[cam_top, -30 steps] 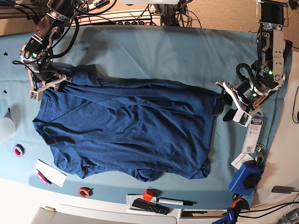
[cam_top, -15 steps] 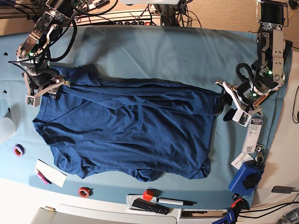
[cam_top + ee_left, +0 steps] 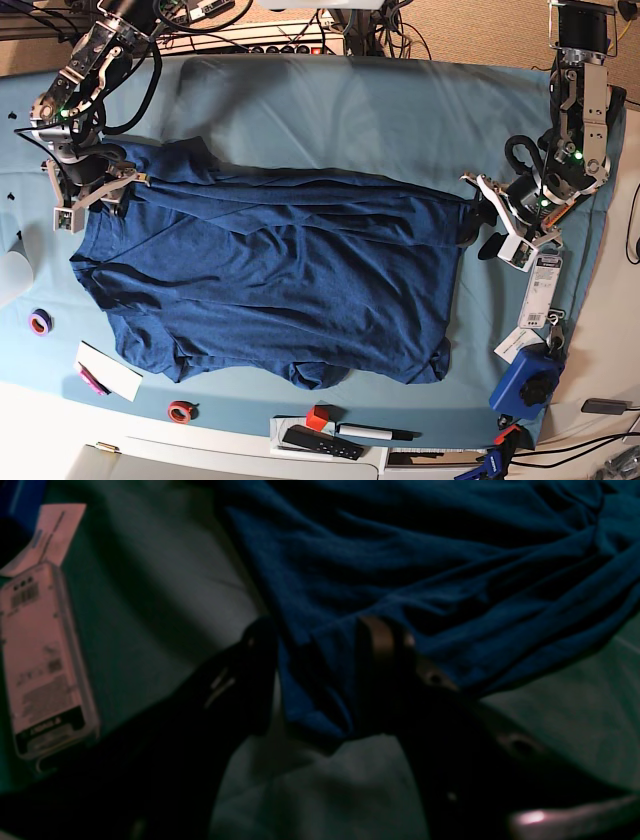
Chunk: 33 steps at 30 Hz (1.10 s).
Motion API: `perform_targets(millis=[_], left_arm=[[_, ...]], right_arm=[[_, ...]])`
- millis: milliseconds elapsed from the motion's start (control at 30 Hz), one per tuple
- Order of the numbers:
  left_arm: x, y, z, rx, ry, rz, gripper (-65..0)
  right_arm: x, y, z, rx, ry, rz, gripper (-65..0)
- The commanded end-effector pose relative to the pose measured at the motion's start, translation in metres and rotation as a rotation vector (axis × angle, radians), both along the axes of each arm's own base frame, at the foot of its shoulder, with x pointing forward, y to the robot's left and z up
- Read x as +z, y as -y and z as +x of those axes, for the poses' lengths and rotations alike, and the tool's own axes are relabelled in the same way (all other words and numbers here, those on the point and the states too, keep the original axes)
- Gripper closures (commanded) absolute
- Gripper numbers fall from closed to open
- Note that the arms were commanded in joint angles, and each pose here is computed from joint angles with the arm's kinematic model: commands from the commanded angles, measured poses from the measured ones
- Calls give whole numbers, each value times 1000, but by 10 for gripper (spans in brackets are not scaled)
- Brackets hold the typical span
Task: Layout the t-shirt on the table in an organized manner, then fold the t-shirt properly
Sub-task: 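Release the right gripper and move it to the shirt shoulder corner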
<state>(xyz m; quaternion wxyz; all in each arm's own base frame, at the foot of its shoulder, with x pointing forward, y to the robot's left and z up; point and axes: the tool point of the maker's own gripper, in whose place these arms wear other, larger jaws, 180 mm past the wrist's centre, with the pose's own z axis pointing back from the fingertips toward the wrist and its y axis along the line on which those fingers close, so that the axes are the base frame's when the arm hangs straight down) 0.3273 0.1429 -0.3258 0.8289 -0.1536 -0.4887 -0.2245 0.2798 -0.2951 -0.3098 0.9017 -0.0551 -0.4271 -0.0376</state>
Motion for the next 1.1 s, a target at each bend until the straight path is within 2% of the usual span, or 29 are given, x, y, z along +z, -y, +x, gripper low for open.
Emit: perform_targets(millis=[0, 167, 267, 333, 467, 667, 800, 900, 1067], left_arm=[[16, -2, 8, 0, 53, -10, -261], [17, -3, 8, 4, 56, -12, -260], [18, -2, 9, 4, 61, -17, -260], [19, -1, 9, 3, 61, -29, -260], [22, 2, 9, 2, 60, -67, -260], [23, 13, 8, 1, 64, -111, -260], [24, 20, 8, -6, 70, -136, -260], [26, 26, 7, -27, 79, -147, -260], [26, 26, 7, -25, 78, -149, -260]], right_arm=[[23, 1, 6, 16, 75, -38, -262], [49, -1, -11, 30, 114, -150, -262], [59, 10, -29, -25, 116, -239, -262], [61, 18, -40, -73, 124, -240, -262], [65, 28, -58, -134, 183, -107, -262], [77, 62, -95, -316, 330, 61, -262], [49, 71, -110, -383, 357, 243, -262], [16, 71, -110, -420, 334, 387, -262], [-18, 72, -102, -472, 323, 521, -262]])
